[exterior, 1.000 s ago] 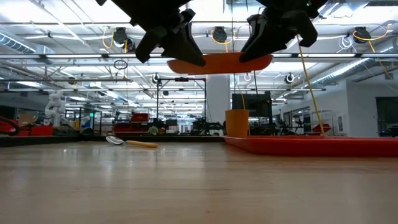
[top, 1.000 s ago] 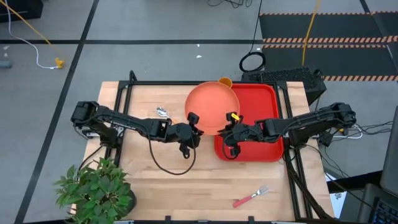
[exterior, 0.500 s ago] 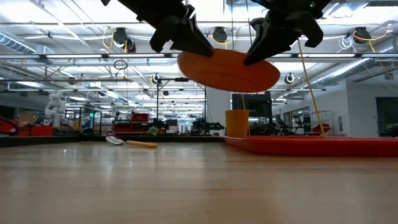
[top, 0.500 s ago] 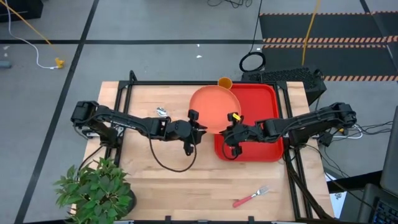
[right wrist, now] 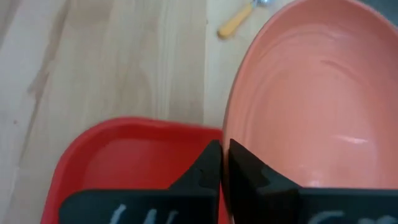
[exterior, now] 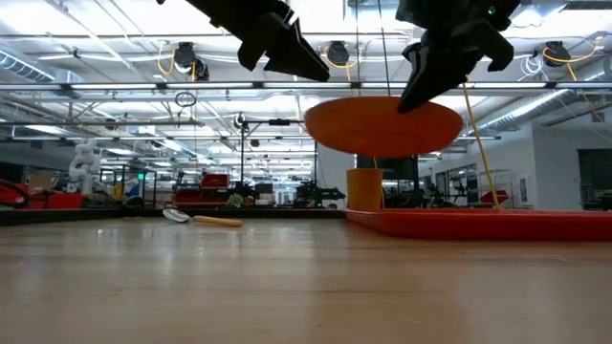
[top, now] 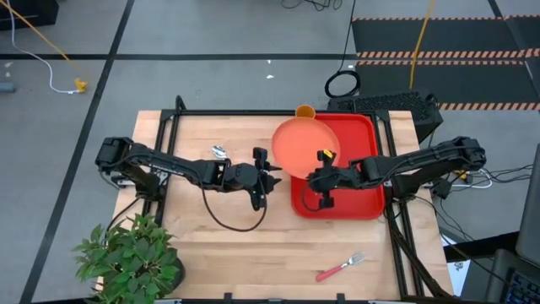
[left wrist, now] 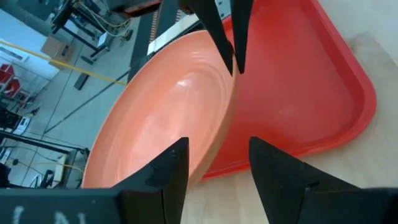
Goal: Pick and place plate/cup/fork/spoon on tray
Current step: Put the orange plate on the red table tray to the bottom of the orange cup
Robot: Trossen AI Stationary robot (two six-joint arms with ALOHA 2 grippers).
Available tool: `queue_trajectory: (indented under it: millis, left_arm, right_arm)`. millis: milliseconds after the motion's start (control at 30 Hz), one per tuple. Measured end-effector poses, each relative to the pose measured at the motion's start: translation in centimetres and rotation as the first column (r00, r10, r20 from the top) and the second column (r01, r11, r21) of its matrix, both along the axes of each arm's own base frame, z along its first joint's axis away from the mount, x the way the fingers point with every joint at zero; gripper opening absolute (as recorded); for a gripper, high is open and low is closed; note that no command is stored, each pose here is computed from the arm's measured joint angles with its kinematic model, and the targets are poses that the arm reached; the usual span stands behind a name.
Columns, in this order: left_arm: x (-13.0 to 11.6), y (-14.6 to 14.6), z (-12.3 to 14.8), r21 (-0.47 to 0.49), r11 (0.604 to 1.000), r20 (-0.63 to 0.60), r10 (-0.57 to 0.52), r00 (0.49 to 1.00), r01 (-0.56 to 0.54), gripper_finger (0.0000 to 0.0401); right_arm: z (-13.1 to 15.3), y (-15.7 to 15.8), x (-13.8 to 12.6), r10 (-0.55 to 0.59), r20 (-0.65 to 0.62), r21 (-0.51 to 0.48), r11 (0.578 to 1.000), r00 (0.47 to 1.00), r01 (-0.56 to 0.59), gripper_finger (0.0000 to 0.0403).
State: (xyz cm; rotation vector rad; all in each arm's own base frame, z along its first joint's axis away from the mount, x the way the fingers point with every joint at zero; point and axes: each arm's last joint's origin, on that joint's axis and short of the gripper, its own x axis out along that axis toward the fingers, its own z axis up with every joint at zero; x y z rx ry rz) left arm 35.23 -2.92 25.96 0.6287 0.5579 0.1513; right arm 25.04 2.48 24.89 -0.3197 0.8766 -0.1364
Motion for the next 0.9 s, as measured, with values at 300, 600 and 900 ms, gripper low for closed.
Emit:
queue_trajectory:
  millis: [300, 600, 900]
  left_arm:
    - [0.0, 0.4, 0.0, 0.001, 1.000, -0.002, 0.010, 1.000, -0.010, 0.0170]
    - [0.1, 1.0, -0.1, 0.002, 1.000, -0.003, 0.027, 1.000, -0.027, 0.0170]
    - [0.1, 1.2, -0.1, 0.002, 0.999, 0.000, 0.032, 0.999, -0.032, 0.0170]
  right_arm:
    - [-0.6, -0.1, -0.9, -0.106, -0.080, 0.064, 0.992, 0.991, 0.111, 0.0000]
    - [-1.7, -0.2, -1.5, -0.187, -0.118, 0.107, 0.974, 0.975, 0.199, 0.0000]
    - [-3.2, -0.4, -2.1, -0.211, -0.161, 0.102, 0.968, 0.964, 0.229, 0.0008]
